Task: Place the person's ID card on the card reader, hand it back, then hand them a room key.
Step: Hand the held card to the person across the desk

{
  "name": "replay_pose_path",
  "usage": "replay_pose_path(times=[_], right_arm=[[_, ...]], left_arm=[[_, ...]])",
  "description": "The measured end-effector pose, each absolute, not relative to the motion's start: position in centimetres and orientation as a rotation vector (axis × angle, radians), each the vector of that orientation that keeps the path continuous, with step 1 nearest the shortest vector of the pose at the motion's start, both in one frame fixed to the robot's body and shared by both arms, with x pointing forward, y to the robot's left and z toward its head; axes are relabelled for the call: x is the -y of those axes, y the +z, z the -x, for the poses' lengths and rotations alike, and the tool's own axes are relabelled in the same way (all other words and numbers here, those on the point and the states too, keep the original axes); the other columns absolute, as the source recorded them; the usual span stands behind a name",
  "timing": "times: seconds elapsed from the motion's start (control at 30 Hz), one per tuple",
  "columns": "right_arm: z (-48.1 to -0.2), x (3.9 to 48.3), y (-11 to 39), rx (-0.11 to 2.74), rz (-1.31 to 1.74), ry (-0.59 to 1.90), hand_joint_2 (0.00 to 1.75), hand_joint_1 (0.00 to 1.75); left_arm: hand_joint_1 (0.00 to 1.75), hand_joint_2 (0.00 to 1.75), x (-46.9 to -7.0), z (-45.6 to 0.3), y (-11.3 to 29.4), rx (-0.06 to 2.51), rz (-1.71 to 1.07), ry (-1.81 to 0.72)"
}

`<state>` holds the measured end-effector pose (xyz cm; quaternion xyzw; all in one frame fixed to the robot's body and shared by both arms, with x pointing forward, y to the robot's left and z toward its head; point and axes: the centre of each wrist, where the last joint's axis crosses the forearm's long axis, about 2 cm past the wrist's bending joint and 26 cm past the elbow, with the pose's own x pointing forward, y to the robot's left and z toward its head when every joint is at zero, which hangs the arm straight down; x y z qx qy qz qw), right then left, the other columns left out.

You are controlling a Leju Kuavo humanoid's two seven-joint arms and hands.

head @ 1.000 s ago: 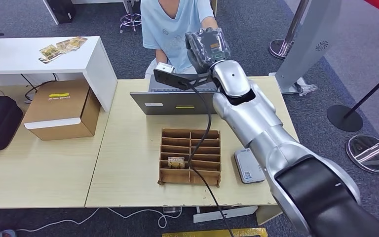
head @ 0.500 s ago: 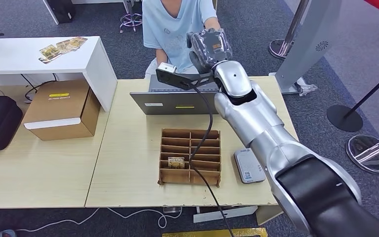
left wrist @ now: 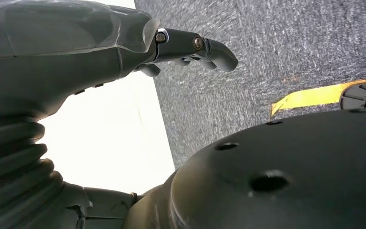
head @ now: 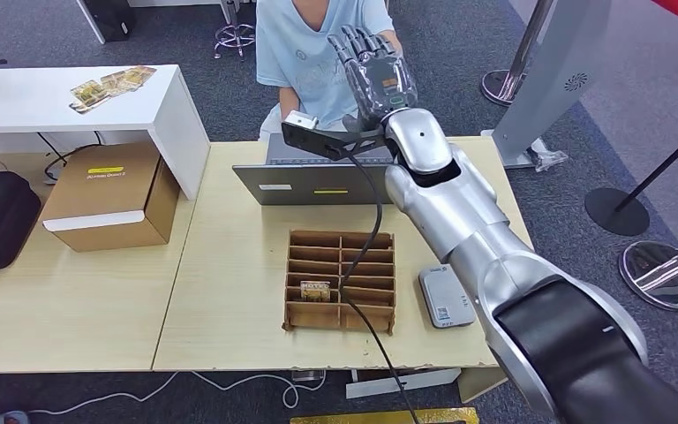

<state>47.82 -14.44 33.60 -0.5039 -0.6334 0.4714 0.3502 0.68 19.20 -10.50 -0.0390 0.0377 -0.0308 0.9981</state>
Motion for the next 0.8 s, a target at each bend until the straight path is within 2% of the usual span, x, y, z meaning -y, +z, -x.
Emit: replay_pose_path(times=[0.27,0.5,0.8], right_arm=[[-47.8,14.5,33.7,1.679,1.287,1.192,1.75,0.00],[-47.4,15.5,34.2,1.796,1.160,1.038,1.75,0.00],[-43.8,20.3,32.6,2.031,1.246,0.747,1.75,0.00]], left_arm=[[0.00,1.75,-19.1,-0.3,-10.5,-0.080,0.075,0.016],[0.00,1.75,-18.9,0.1,-10.5,-0.079,0.072,0.079],[0.00,1.75,-18.9,0.7,-10.5,-0.084,0.080,0.161]])
